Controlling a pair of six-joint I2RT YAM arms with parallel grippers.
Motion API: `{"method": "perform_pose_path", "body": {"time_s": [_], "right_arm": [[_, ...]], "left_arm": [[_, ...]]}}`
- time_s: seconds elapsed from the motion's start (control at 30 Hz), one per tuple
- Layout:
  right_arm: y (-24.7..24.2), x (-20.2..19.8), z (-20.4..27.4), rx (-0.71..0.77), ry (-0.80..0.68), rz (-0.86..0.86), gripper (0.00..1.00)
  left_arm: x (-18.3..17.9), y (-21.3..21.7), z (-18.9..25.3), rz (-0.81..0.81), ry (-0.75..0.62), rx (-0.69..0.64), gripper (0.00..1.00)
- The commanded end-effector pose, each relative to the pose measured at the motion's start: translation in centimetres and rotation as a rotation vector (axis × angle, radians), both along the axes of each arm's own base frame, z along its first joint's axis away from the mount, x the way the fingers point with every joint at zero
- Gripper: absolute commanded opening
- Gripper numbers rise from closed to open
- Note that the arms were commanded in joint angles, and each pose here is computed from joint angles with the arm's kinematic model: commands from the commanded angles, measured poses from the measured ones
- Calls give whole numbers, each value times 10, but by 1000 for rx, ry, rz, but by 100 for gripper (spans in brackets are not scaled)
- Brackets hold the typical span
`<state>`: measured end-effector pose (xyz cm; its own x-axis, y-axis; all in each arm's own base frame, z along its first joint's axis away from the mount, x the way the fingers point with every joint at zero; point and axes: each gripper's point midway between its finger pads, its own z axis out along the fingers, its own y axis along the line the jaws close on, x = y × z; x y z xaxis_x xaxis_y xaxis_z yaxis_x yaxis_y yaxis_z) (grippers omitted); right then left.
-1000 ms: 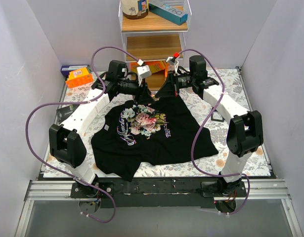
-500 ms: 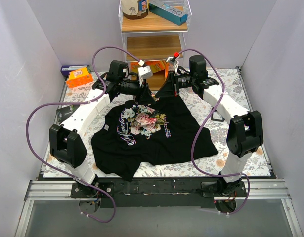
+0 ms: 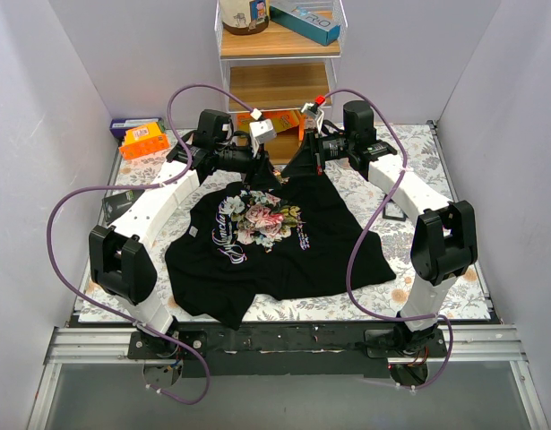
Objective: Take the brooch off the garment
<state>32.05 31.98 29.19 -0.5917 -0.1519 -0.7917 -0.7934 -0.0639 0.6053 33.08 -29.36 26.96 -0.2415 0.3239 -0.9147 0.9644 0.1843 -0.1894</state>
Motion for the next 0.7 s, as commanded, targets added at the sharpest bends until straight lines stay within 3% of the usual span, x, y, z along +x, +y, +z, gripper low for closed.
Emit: {"method": "perform_pose_path", "body": {"time_s": [0.0,0.67], "right_arm": [[-5,-5,17,29,-62,6,1],[-5,-10,23,35,-92,10,1]], "left_arm": [[0,0,26,-4,-73,-25,36],[12,-1,14,48,-47,-7,34]]}}
